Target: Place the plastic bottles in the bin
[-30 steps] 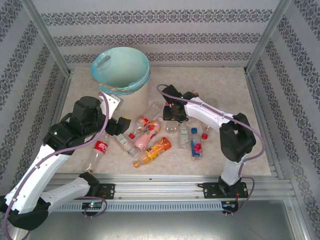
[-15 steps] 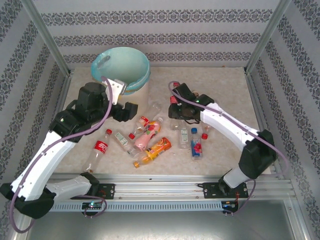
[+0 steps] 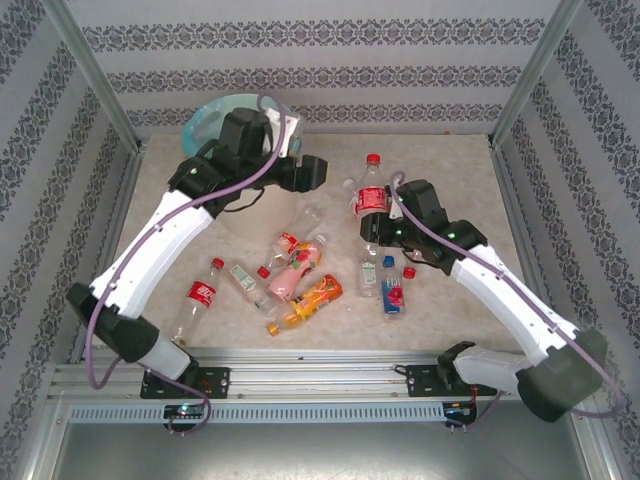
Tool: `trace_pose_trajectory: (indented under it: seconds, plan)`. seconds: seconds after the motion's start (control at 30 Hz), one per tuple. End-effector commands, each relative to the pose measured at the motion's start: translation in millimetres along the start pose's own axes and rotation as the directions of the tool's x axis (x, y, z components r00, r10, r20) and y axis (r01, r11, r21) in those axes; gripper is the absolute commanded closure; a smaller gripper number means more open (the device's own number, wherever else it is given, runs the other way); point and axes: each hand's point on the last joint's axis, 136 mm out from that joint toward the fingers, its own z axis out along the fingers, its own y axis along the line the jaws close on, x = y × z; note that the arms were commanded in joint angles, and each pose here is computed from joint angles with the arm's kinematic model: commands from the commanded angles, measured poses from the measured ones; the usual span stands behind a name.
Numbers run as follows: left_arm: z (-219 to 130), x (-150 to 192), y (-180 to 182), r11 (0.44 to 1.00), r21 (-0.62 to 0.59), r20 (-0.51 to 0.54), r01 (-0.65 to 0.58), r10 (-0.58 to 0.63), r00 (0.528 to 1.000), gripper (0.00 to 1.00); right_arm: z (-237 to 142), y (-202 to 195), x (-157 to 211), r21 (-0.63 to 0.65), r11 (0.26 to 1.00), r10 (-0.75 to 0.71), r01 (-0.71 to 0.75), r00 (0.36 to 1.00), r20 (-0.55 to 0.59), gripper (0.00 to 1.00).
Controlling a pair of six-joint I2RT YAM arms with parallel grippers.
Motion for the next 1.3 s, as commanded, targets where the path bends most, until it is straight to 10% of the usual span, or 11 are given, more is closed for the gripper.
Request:
trace_pose_trajectory:
  seconds: [0.0,0.4,0.83,1.27]
  plan:
    - [8.5,-25.3,-25.9,0.991,0.129,0.047,0.047,-0.053,0.997,0.21,-17.3,25.5,-13.8,-0.147,0.985,-0.080,0.093,0.992,0.096,0.56]
    - [20.4,-37.3,-73.9,0.900,0.431,0.032,0.057,-0.078,0.996,0.22,-59.5,74.1,-17.6,-0.375,0.897,-0.179,0.233,0.968,0.173,0.56]
    - [19.7,-40.5,-64.0,0.930,0.363,0.045,0.062,-0.084,0.995,0.28,-83.9,103.4,-10.7,-0.463,0.829,-0.228,0.314,0.945,0.233,0.58]
    - [6.3,-54.5,-76.8,0.908,0.417,0.093,0.047,-0.094,0.991,0.91,-83.4,110.6,-8.0,-0.472,0.825,-0.232,0.312,0.947,0.222,0.52]
